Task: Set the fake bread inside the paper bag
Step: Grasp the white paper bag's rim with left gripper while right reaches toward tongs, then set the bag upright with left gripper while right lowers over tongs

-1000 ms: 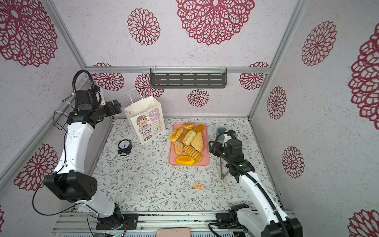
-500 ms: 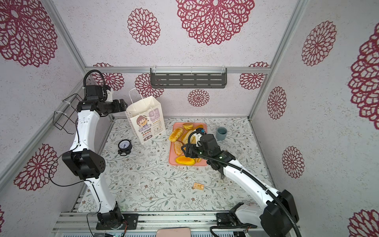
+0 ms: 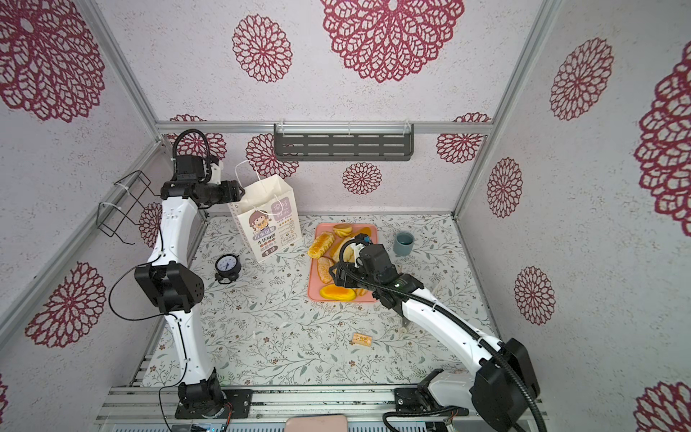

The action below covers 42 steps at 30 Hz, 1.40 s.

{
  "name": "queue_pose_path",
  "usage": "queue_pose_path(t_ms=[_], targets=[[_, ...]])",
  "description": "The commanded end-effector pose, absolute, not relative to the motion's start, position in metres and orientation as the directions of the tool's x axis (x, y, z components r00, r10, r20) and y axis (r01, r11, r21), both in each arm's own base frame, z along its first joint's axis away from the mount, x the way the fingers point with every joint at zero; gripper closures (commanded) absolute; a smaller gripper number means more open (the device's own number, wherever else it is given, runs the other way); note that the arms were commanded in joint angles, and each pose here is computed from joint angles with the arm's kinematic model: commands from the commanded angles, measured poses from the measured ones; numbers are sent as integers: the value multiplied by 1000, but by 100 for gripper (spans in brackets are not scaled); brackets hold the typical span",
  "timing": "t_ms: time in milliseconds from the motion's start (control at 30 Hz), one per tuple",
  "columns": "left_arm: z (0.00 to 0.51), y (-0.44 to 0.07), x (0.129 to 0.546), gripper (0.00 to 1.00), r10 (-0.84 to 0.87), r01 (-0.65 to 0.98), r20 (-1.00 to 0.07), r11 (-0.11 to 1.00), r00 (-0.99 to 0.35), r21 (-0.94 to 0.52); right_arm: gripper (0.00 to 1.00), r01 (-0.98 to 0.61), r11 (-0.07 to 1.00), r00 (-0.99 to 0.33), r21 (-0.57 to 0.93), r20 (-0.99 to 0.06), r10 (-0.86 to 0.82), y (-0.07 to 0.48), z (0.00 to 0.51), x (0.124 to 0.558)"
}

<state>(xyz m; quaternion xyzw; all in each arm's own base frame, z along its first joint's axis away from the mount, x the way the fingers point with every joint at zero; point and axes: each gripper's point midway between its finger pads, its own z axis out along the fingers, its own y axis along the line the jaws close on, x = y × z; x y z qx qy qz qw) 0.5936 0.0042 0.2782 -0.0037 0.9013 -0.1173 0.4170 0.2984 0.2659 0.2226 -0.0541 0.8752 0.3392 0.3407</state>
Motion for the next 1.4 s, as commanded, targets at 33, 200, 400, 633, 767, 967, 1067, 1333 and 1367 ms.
queue_pose_path(t_ms=[33,200,400,633,767,967,1067,1333,1367], targets=[[278,0,598,38,-71,112,-761,976,-645,-185,30,-329,763,-731,556,-662,167,266,240,304],[279,-5,596,57,-69,120,-759,974,-648,-191,32,-327,773,-726,544,-668,163,263,240,304],[277,-8,593,73,-55,109,-751,980,-659,-167,32,-324,773,-718,545,-674,175,259,243,302],[281,-12,582,93,-63,100,-735,979,-675,-176,32,-309,789,-698,531,-690,191,249,249,300],[290,-17,573,100,-97,90,-729,973,-677,-213,35,-265,825,-685,499,-699,203,236,254,302],[313,-23,549,100,-185,54,-727,955,-662,-293,1,-62,922,-665,382,-705,247,193,259,311],[326,-24,533,100,-228,32,-723,945,-652,-327,1,-19,949,-647,314,-728,228,175,266,311],[346,-28,475,100,-356,-40,-704,905,-615,-423,1,-45,922,-548,384,-781,299,145,283,308],[347,-29,467,100,-370,-44,-702,899,-609,-436,1,-39,913,-549,406,-772,320,140,283,308]])
